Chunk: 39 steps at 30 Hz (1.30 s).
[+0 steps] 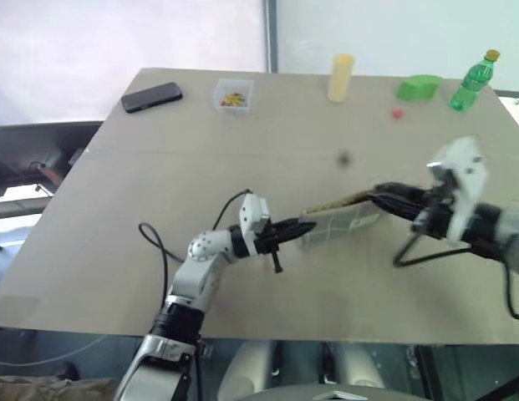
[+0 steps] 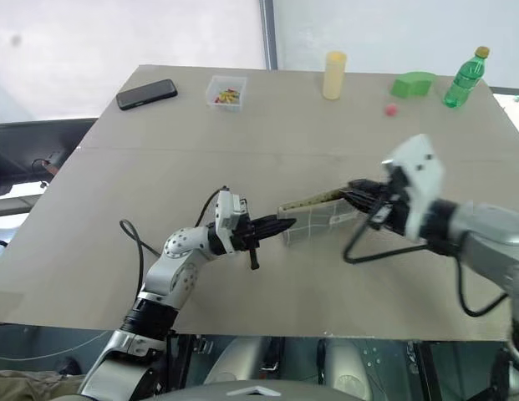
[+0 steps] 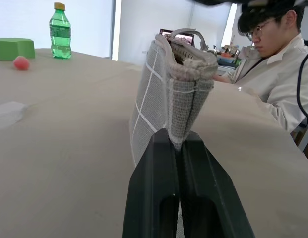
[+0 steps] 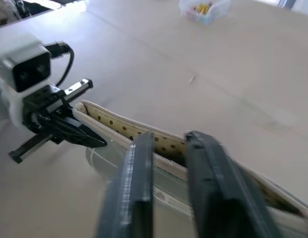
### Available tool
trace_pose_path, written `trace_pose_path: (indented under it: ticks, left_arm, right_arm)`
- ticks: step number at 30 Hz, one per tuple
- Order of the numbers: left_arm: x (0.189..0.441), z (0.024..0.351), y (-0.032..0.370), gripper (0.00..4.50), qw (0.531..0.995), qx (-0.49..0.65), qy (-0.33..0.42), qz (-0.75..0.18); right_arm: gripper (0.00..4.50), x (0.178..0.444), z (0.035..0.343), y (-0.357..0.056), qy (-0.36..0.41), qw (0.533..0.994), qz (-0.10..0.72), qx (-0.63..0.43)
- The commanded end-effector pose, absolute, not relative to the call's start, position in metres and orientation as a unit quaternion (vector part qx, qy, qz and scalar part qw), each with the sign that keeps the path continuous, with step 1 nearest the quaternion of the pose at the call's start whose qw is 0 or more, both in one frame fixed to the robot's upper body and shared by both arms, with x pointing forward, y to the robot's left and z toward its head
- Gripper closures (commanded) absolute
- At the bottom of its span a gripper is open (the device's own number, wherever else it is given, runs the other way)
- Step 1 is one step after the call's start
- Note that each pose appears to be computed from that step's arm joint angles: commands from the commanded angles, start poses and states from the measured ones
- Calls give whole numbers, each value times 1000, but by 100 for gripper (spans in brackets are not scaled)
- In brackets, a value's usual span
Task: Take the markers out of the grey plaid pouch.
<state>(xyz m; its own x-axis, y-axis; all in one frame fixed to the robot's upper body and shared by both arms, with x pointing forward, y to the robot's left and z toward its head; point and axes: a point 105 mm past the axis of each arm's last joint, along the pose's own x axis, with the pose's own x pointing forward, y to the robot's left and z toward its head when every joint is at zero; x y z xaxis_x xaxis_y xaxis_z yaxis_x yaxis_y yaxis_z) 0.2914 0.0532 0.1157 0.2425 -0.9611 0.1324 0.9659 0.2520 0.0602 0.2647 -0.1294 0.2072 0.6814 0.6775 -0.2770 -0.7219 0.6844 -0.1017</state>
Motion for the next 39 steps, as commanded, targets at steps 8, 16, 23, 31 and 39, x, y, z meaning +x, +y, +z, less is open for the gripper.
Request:
trace_pose_path:
  ticks: [8,16,23,31,39]
  left_arm:
    - [288,123,50,450,787,-17,-85,-611]
    - [287,125,49,450,784,-75,-61,-613]
    - [285,122,50,450,773,-141,-19,-618]
    - [276,127,48,450,749,-192,8,-634]
    - [278,127,46,450,748,-202,17,-632]
  right_arm:
    - [443,265,163,-127,199,867,401,-219]
    - [443,272,160,-123,150,790,443,-397]
    - [388,289,160,-122,112,724,464,-499]
    - [177,303,156,-125,94,682,444,-574]
    - [177,336,126,-113,95,655,417,-623]
